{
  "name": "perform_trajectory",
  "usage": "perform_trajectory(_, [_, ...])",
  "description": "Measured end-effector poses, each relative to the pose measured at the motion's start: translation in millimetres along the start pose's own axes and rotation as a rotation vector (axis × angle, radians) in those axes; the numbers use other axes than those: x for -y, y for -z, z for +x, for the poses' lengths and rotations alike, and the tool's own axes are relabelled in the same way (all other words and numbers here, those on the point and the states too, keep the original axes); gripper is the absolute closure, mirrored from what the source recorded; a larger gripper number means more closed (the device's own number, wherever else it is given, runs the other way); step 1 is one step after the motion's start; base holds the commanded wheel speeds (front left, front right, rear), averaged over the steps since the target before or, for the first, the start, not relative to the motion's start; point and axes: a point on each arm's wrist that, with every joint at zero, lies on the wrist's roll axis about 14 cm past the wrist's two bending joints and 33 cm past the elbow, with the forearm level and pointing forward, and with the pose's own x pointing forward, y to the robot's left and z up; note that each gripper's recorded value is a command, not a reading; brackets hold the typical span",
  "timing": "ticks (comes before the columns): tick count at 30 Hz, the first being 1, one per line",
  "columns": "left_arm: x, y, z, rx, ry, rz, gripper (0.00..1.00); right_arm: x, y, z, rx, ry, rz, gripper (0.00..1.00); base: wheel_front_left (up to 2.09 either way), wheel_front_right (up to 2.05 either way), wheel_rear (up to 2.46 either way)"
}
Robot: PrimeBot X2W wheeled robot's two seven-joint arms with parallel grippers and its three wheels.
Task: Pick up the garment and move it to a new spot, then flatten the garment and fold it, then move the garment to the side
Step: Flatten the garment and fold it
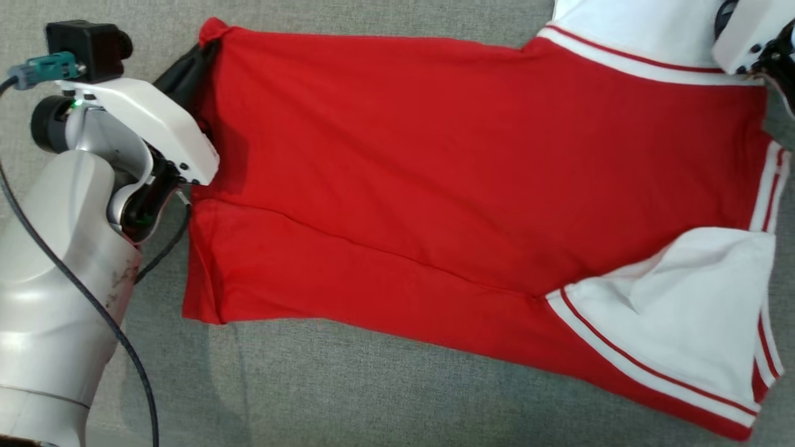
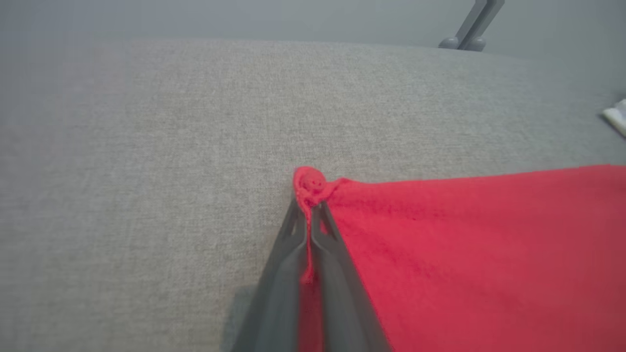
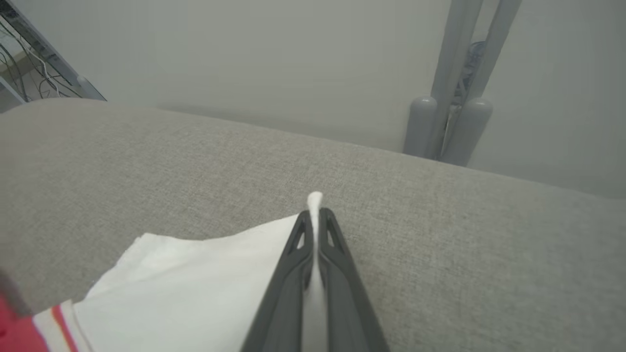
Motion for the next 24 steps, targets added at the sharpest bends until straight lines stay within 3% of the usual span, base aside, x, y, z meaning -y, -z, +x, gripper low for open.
perform_trajectory(5, [-3, -20, -3, 0.047, 0.001, 0.014, 1.00, 9, -34, -17, 0.101, 0.015, -0.007, 1.00, 0.00, 0.00, 0.00])
perform_trajectory(12, [6, -42, -5, 0.090, 0.028, 0.008, 1.00, 8, -54, -40, 0.148, 0.010, -0.030, 1.00, 0.00, 0.00, 0.00])
perform_trajectory(24, [14, -22, -41, 0.055, 0.046, -0.085, 1.00, -35, -30, -103, 0.124, -0.130, 0.032, 1.00, 0.00, 0.00, 0.00])
